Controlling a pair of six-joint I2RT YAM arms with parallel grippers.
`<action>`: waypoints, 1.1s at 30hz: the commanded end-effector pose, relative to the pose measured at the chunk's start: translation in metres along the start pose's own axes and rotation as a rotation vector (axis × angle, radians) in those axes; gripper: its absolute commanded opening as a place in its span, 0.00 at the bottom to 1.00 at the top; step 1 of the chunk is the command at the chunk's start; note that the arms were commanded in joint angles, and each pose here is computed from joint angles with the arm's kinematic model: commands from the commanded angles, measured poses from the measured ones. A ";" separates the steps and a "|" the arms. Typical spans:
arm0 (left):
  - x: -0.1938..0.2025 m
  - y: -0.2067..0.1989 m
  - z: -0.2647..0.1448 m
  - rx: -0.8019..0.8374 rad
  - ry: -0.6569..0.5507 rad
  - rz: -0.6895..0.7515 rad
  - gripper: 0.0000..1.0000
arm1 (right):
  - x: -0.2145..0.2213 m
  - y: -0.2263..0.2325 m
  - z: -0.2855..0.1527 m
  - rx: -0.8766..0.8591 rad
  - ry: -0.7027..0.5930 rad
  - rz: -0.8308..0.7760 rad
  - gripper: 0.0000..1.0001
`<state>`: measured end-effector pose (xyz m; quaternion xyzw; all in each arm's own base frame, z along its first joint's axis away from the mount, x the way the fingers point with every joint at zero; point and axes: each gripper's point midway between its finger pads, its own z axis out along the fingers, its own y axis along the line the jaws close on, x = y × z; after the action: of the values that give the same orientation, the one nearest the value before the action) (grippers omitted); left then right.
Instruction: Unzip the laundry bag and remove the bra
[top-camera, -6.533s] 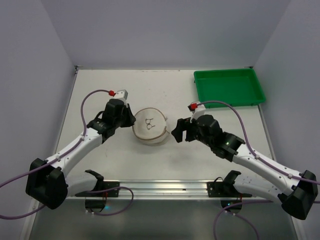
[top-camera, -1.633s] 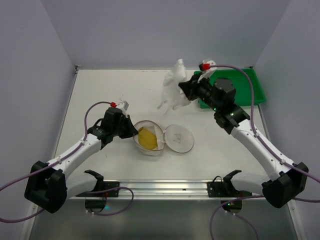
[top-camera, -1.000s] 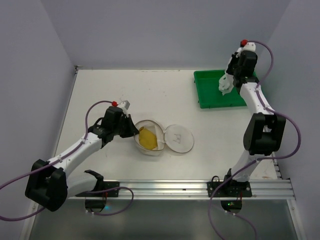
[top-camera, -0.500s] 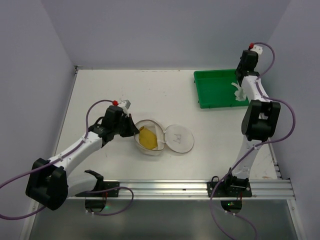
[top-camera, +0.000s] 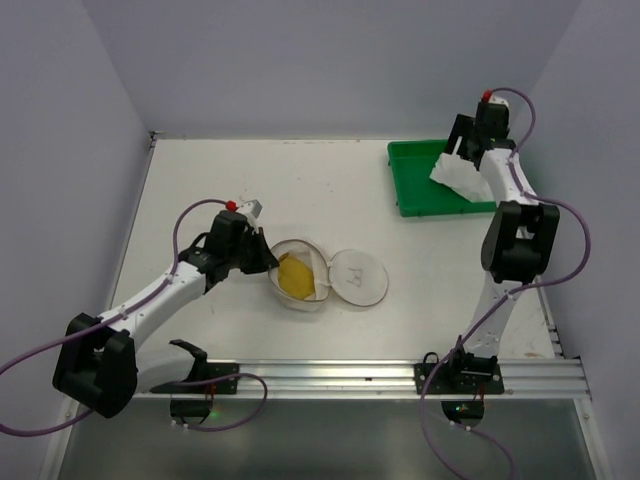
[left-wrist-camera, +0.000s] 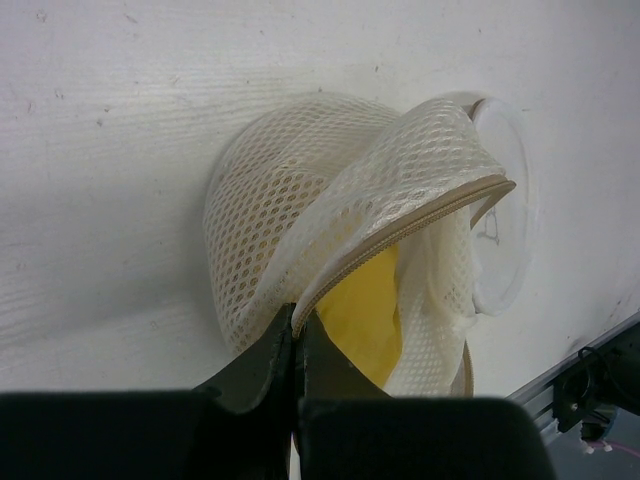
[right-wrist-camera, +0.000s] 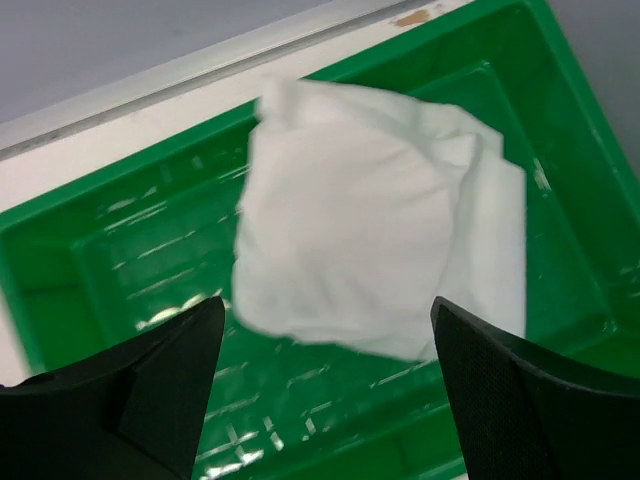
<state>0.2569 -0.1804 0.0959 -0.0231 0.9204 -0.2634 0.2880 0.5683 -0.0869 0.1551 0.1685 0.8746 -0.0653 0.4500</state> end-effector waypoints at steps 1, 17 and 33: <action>-0.025 -0.012 -0.004 0.022 -0.063 0.025 0.00 | -0.049 0.055 -0.092 -0.225 -0.130 0.009 0.86; -0.028 -0.001 -0.007 -0.040 -0.103 -0.011 0.00 | 0.207 0.287 -0.365 -1.033 0.041 -0.246 0.76; -0.001 0.013 -0.009 -0.055 -0.077 -0.049 0.00 | 0.327 0.345 -0.346 -0.973 0.186 -0.554 0.72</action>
<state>0.2531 -0.1665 0.0916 -0.0540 0.9209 -0.2407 0.3019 0.2294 0.3956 0.0934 -0.2913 0.8603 0.2594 0.3283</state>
